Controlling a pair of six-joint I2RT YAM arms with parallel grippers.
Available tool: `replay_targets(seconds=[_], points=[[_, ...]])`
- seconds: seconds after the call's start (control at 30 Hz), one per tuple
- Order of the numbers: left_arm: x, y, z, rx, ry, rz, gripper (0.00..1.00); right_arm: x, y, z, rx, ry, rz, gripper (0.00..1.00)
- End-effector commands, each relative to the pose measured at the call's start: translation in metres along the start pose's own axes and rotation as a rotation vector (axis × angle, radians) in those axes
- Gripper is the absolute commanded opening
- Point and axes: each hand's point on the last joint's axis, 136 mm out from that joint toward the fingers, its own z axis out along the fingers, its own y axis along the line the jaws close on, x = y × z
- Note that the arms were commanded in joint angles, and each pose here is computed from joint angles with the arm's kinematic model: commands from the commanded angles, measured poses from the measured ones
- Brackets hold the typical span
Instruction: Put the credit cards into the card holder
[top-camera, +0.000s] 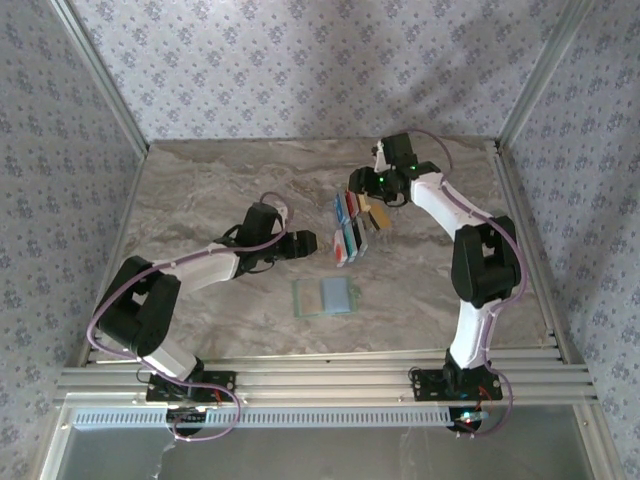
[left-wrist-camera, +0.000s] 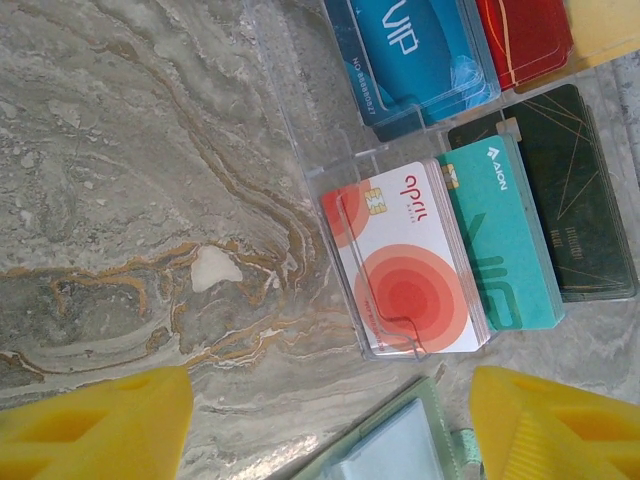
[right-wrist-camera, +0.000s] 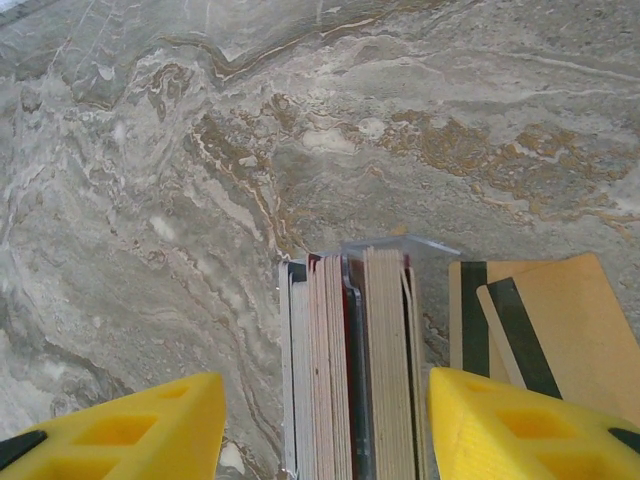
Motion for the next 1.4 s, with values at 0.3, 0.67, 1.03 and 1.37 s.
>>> replay_targets(seconds=[0.3, 0.67, 1.03, 1.37], points=[[-0.003, -0.003, -0.004, 0.028, -0.017, 0.013, 0.73, -0.002, 0.001, 0.002, 0.063, -0.001, -0.032, 0.57], [-0.005, -0.004, -0.006, 0.032, -0.023, 0.010, 0.73, 0.007, 0.020, 0.003, -0.039, 0.054, -0.033, 0.55], [-0.006, -0.004, -0.008, 0.036, -0.025, 0.006, 0.73, 0.014, 0.006, 0.010, 0.011, 0.083, -0.011, 0.52], [-0.005, -0.001, -0.007, 0.031, -0.023, -0.001, 0.73, 0.020, 0.018, 0.009, -0.027, 0.112, -0.030, 0.48]])
